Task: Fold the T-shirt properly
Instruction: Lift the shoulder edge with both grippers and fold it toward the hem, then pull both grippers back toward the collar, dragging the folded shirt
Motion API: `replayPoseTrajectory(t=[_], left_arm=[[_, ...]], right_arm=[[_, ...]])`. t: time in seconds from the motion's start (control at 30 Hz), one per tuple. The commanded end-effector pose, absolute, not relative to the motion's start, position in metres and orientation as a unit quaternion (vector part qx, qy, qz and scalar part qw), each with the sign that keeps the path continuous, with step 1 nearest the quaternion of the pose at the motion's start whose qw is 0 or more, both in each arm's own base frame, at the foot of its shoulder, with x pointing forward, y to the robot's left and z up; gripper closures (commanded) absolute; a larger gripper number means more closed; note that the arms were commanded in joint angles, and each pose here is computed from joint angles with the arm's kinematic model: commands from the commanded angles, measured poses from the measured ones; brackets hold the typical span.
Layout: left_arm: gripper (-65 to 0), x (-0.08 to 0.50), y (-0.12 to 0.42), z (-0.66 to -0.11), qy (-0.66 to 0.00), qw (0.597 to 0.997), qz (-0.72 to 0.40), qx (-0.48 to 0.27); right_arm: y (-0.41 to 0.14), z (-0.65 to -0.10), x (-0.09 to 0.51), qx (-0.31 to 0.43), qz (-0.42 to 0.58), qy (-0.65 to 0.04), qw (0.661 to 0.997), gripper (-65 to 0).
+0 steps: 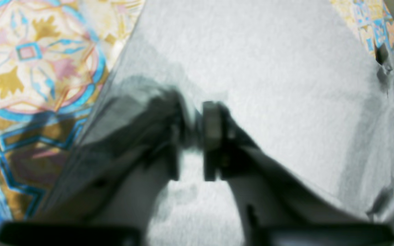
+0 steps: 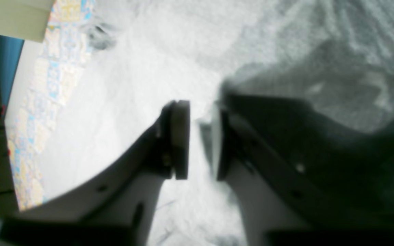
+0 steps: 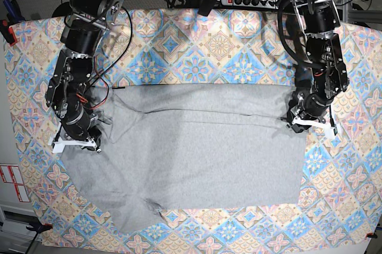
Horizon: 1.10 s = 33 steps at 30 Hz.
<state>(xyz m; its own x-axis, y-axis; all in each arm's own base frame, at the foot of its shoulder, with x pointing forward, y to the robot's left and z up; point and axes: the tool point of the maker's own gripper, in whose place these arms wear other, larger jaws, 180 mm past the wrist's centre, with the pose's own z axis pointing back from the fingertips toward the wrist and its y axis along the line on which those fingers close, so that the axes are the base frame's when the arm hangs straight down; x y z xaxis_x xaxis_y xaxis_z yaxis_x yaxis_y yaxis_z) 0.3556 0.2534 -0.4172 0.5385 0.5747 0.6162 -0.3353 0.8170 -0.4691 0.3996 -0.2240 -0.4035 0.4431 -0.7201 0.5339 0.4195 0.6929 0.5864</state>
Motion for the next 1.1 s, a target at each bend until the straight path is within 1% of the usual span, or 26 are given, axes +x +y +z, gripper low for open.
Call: replayPoseTrajectory(t=[0.0,0.13,0.23,0.3,0.5,0.67,0.83,1.07], left_arm=[[-17.2,0.363,0.260,-0.404,-0.422,0.856,0.260,-0.148],[-26.7,0.361,0.261,-0.405,-0.420,0.856,0.262,-0.148],[-33.2,0.348,0.270,-0.412,-0.411,0.857,0.276,-0.143],[-35.3,0.339,0.275,-0.406,-0.406,0.855,0.285,-0.149],[-35.4,0.305,0.274,-0.404,-0.392,0.850,0.304,-0.179],[-35.4,0.285,0.269,-0.417,-0.371,0.852,0.318,-0.189],[-35.4,0.273,0.265,-0.421,-0.362,0.841,0.340,-0.214],[-35.4,0.263,0.272,-0.432,-0.352,0.838,0.361,-0.211]], right_arm=[[-0.232,-0.386,0.410,0.187,-0.339,-0.427,0.817,-15.0],[-0.231,-0.393,0.403,0.186,-0.340,-0.418,0.822,-20.3],[-0.231,-0.402,0.393,0.182,-0.342,-0.408,0.826,-20.5],[-0.235,-0.403,0.382,0.174,-0.339,-0.411,0.828,-19.4],[-0.265,-0.400,0.342,0.135,-0.354,-0.427,0.821,-15.5],[-0.269,-0.409,0.321,0.122,-0.355,-0.416,0.828,-15.3],[-0.268,-0.420,0.306,0.116,-0.358,-0.401,0.835,-15.6],[-0.268,-0.423,0.302,0.115,-0.358,-0.397,0.837,-15.6]])
